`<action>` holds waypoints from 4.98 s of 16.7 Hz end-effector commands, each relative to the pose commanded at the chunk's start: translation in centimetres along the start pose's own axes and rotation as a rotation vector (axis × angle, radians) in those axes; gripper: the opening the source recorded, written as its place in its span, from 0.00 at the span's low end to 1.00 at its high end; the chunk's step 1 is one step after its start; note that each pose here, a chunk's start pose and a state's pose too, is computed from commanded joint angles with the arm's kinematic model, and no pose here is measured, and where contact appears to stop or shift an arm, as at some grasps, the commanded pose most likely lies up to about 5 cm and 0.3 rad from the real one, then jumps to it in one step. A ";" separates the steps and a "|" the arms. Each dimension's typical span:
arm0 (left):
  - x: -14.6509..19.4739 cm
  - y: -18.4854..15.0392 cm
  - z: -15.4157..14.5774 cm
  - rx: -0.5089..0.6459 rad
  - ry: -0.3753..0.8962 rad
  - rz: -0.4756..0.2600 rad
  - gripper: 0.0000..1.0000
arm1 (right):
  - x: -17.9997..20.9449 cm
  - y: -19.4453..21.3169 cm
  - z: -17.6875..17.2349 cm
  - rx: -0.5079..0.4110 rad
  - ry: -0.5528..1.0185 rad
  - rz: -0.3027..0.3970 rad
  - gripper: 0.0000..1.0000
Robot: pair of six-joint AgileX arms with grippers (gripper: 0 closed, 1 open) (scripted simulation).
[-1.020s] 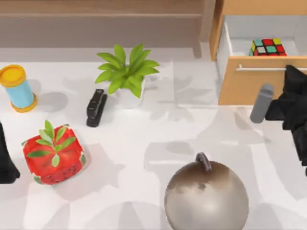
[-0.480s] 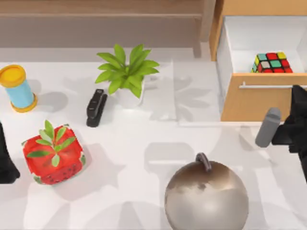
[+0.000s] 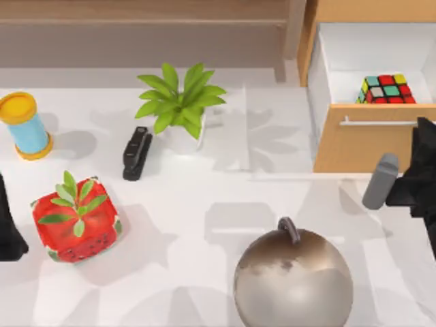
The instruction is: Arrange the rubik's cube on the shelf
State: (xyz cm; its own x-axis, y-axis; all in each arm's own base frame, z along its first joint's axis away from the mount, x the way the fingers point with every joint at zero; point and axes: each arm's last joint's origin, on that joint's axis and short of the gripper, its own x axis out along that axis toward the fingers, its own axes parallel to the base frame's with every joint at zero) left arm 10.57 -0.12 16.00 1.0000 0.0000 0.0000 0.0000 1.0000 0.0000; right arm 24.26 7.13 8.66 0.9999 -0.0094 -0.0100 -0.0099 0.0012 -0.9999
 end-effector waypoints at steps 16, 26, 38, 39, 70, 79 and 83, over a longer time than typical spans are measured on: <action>0.0 0.0 0.0 0.000 0.000 0.000 1.00 | 0.0 0.0 0.0 0.000 0.002 -0.002 1.00; 0.0 0.0 0.0 0.000 0.000 0.000 1.00 | -2.0 1.2 -0.1 -0.024 0.001 0.061 1.00; 0.0 0.0 0.0 0.000 0.000 0.000 1.00 | -0.1 -0.2 7.3 -0.003 -0.296 0.022 1.00; 0.0 0.0 0.0 0.000 0.000 0.000 1.00 | 0.4 -0.4 8.2 0.005 -0.321 0.028 1.00; 0.0 0.0 0.0 0.000 0.000 0.000 1.00 | 23.3 -15.2 0.5 1.181 1.015 1.164 1.00; 0.0 0.0 0.0 0.000 0.000 0.000 1.00 | 23.3 -14.8 0.1 1.188 1.055 1.176 1.00; 0.0 0.0 0.0 0.000 0.000 0.000 1.00 | 22.8 -15.0 -0.5 1.191 1.056 1.176 1.00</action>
State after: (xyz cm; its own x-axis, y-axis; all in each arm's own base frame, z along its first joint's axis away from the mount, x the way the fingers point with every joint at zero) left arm 10.57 -0.12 16.00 1.0000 0.0000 0.0000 0.0000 1.0000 0.0000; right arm 47.17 6.44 23.42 0.0997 0.0102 -0.9950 -0.0873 0.9962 0.0015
